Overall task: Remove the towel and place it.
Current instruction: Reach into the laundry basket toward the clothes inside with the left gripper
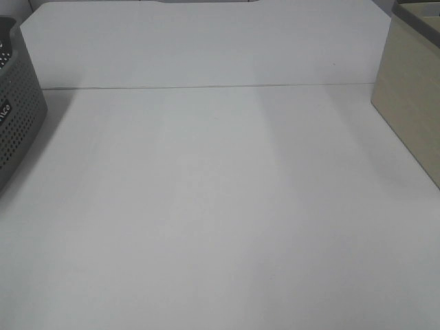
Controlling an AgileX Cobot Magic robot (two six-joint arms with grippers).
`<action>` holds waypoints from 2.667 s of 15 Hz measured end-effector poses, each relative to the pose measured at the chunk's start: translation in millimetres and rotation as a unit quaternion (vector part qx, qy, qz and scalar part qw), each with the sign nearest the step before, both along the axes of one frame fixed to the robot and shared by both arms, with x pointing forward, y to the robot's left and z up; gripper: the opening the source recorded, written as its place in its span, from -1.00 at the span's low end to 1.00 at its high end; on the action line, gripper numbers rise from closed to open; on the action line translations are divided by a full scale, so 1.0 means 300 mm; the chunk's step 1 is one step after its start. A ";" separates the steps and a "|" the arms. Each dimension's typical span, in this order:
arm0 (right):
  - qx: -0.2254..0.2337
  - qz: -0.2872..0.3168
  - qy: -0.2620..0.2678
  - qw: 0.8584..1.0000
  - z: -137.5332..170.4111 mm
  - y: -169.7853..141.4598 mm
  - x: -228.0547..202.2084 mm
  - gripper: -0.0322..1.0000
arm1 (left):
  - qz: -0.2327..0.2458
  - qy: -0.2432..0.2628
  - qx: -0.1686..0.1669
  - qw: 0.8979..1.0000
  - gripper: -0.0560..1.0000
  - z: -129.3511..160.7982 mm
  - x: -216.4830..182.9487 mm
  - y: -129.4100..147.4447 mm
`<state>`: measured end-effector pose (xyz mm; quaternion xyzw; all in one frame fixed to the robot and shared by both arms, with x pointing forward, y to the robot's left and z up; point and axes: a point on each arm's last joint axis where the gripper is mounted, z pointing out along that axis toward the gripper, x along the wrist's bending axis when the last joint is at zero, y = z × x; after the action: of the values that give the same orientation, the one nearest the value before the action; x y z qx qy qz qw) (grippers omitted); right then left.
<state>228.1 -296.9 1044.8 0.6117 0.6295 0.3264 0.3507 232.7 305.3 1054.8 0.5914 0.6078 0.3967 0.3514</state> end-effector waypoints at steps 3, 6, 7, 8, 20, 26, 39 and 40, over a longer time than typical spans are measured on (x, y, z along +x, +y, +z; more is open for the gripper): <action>0.000 0.000 0.000 1.000 0.000 0.000 0.000 0.57 | 0.006 -0.001 0.009 1.000 0.97 0.001 0.000 0.006; 0.000 0.000 0.000 1.000 0.000 0.000 0.000 0.57 | 0.007 -0.003 0.011 1.000 0.97 0.002 0.000 0.007; 0.000 0.000 0.000 1.000 0.000 0.000 0.000 0.57 | 0.007 -0.003 0.011 1.000 0.97 0.002 0.000 0.007; 0.000 0.000 0.000 1.000 0.000 0.000 0.000 0.57 | 0.007 -0.003 0.011 1.000 0.97 0.002 0.000 0.007; 0.000 0.000 0.000 1.000 0.000 0.000 0.000 0.57 | 0.001 -0.003 0.018 1.000 0.97 0.002 0.001 0.005; 0.000 0.000 0.000 1.000 0.000 0.000 0.000 0.57 | 0.000 -0.003 0.017 1.000 0.97 0.002 0.001 0.005; 0.000 0.000 0.000 1.000 0.000 0.000 0.000 0.57 | -0.004 -0.003 0.011 1.000 0.97 0.002 0.001 0.001; 0.000 0.000 0.000 1.000 0.000 0.000 0.000 0.57 | -0.004 -0.003 0.011 1.000 0.97 0.002 0.001 0.001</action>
<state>228.1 -296.9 1044.8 0.6117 0.6295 0.3264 0.3507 233.0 305.5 1055.4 0.5964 0.6002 0.4036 0.3481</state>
